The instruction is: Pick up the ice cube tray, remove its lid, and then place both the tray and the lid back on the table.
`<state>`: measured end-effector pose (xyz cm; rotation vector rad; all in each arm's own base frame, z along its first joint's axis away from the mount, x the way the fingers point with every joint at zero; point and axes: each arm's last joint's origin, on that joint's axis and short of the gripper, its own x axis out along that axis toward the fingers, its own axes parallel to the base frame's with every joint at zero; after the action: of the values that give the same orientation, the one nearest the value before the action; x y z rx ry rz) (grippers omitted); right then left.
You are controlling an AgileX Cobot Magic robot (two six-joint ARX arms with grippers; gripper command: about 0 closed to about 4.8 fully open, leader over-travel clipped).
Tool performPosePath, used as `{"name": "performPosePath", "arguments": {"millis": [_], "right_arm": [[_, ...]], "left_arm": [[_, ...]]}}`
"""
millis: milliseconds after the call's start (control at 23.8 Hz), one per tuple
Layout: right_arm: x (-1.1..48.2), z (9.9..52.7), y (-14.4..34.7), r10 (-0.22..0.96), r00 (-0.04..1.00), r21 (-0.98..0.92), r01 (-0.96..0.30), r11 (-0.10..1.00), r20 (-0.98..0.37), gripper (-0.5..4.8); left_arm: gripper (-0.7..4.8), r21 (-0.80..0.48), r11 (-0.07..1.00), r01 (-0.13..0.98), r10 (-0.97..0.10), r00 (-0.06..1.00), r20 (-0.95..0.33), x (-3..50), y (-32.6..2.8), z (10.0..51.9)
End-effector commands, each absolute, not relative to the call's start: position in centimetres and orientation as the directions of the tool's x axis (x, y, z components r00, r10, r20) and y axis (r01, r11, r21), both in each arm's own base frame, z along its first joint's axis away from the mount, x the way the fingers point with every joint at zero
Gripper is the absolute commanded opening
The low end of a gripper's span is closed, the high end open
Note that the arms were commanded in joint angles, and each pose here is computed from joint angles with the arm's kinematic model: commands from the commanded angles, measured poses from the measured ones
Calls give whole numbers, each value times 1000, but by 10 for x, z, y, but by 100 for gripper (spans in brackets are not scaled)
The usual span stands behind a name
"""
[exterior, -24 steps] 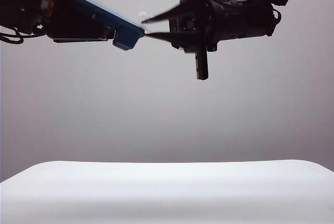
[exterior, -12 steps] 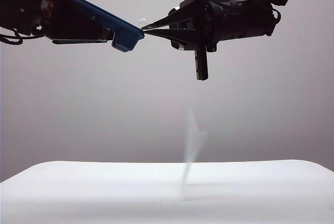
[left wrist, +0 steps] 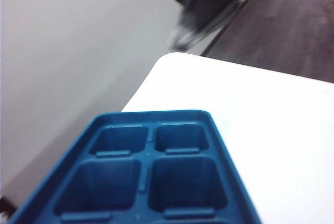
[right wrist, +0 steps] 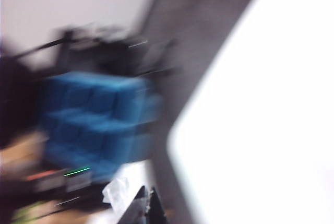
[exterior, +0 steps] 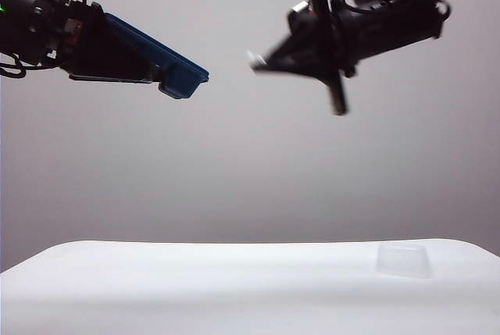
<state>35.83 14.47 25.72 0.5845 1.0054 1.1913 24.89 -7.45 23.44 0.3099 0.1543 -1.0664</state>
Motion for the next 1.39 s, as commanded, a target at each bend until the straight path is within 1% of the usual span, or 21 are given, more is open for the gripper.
{"name": "performPosePath", "arguments": {"millis": [42,126,168,252,336,462,588,881,923,965,1007,1049,1091,1133,1385], "right_arm": [[349,259,131,750,265,555,-535,637,-606,-6],[345,263,127,632,351,407,-534,742,-691,-6],[345,266,125,573,404,346,-508,789,-713,-6],[345,269,122,487,467,263,-466,845,-738,-6],[344,270,119,433,495,214,-439,873,-753,-6],[343,271,119,441,482,224,-444,868,-757,-6],[342,270,120,458,471,239,-453,859,-754,-6],[342,270,120,476,461,255,-462,849,-749,-6],[342,269,120,476,459,256,-462,849,-750,-6],[341,269,120,476,459,256,-461,849,-751,-6],[342,269,120,476,459,256,-462,849,-750,-6],[342,269,120,476,460,256,-462,849,-750,-6],[342,269,120,477,462,254,-464,848,-748,-6],[342,270,120,477,463,253,-465,848,-747,-6],[341,269,120,473,452,255,-463,849,-756,-6]], "left_arm": [[295,196,406,893,-864,444,-235,249,-76,239],[295,196,387,901,-879,425,-216,251,-77,239],[295,174,376,910,-889,408,-208,254,-78,235],[295,138,375,917,-894,397,-207,260,-79,229],[295,93,360,928,-906,371,-205,267,-81,219],[294,36,340,940,-921,341,-187,277,-85,205],[294,5,331,944,-931,327,-163,288,-87,190],[296,-22,307,951,-938,299,-173,305,-101,141],[311,-34,298,954,-940,287,-184,306,-105,128],[314,-45,292,955,-941,279,-190,306,-107,122],[331,-59,283,957,-943,267,-199,305,-111,114],[361,-66,280,958,-944,262,-203,305,-112,111],[442,-71,278,958,-943,258,-209,304,-114,109],[479,-70,278,958,-943,259,-209,305,-114,109],[479,-71,278,958,-943,259,-208,304,-114,110]]}}
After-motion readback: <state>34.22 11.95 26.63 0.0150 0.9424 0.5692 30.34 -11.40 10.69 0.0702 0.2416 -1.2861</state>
